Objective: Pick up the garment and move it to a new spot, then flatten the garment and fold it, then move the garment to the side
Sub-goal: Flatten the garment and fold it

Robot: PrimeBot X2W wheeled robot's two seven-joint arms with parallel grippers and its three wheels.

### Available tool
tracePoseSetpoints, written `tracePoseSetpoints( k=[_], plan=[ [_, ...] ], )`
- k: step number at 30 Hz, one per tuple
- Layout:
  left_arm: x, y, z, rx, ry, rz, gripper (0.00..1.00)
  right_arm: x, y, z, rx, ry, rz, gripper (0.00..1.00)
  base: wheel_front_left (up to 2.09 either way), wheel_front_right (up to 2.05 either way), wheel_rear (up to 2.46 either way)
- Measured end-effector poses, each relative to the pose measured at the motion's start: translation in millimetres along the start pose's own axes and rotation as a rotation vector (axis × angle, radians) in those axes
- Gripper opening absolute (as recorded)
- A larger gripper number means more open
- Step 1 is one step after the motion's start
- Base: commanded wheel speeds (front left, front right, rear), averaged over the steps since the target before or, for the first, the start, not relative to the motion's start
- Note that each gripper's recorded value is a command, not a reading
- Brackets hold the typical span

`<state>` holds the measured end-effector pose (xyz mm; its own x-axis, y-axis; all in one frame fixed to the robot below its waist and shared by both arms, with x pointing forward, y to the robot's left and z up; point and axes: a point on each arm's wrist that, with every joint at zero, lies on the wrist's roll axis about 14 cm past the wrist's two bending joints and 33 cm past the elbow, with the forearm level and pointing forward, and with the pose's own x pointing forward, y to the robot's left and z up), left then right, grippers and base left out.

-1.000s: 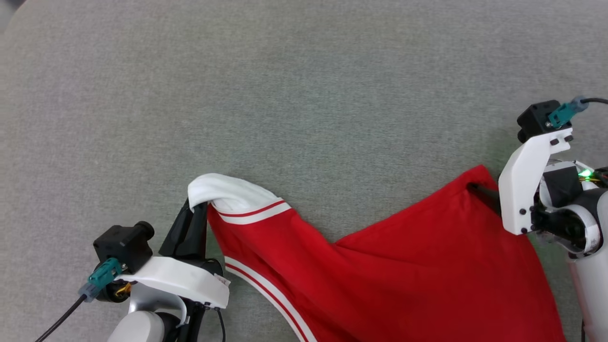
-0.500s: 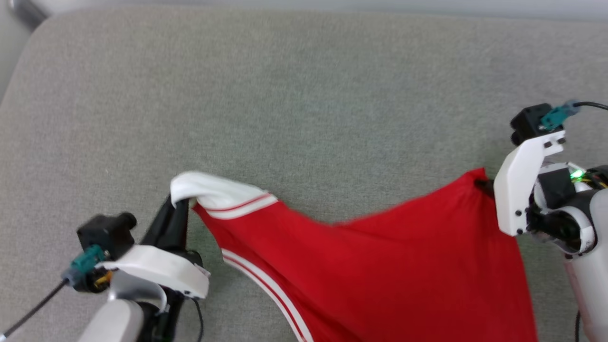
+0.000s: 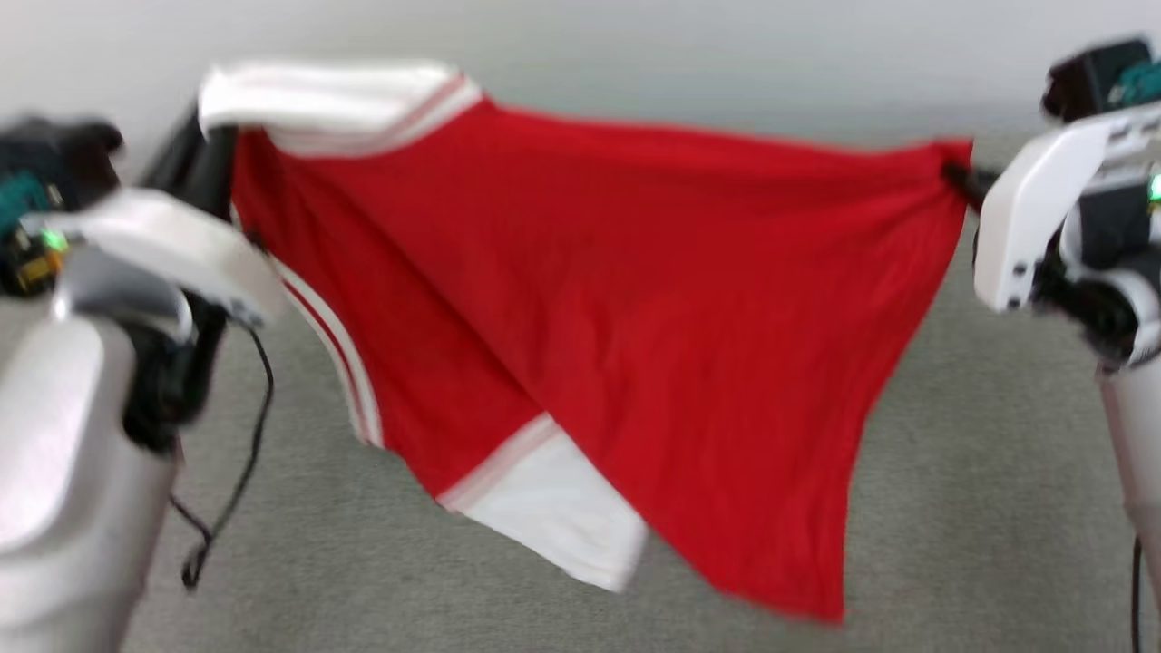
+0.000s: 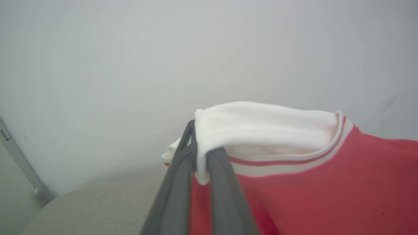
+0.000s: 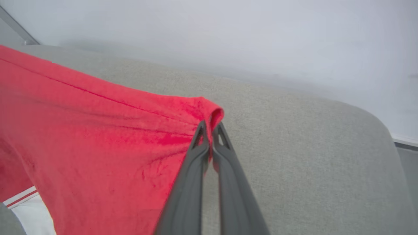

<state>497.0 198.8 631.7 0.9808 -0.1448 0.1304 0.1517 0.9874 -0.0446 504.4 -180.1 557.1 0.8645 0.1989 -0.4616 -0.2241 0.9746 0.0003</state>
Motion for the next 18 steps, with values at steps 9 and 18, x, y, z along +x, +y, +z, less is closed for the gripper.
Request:
tracePoseSetpoints(
  k=[9,18],
  plan=[
    [109.8,4.9,104.9,0.078,-0.249,-0.02,0.0,10.4,-40.2,139.5,-0.09,-0.364,-0.129,0.0,0.0,0.0,0.0],
    [195.8,7.7,127.1,0.117,-0.401,-0.03,0.0,54.6,-63.7,219.9,-0.153,-0.635,-0.201,0.0,0.0,0.0,0.0]
  ],
)
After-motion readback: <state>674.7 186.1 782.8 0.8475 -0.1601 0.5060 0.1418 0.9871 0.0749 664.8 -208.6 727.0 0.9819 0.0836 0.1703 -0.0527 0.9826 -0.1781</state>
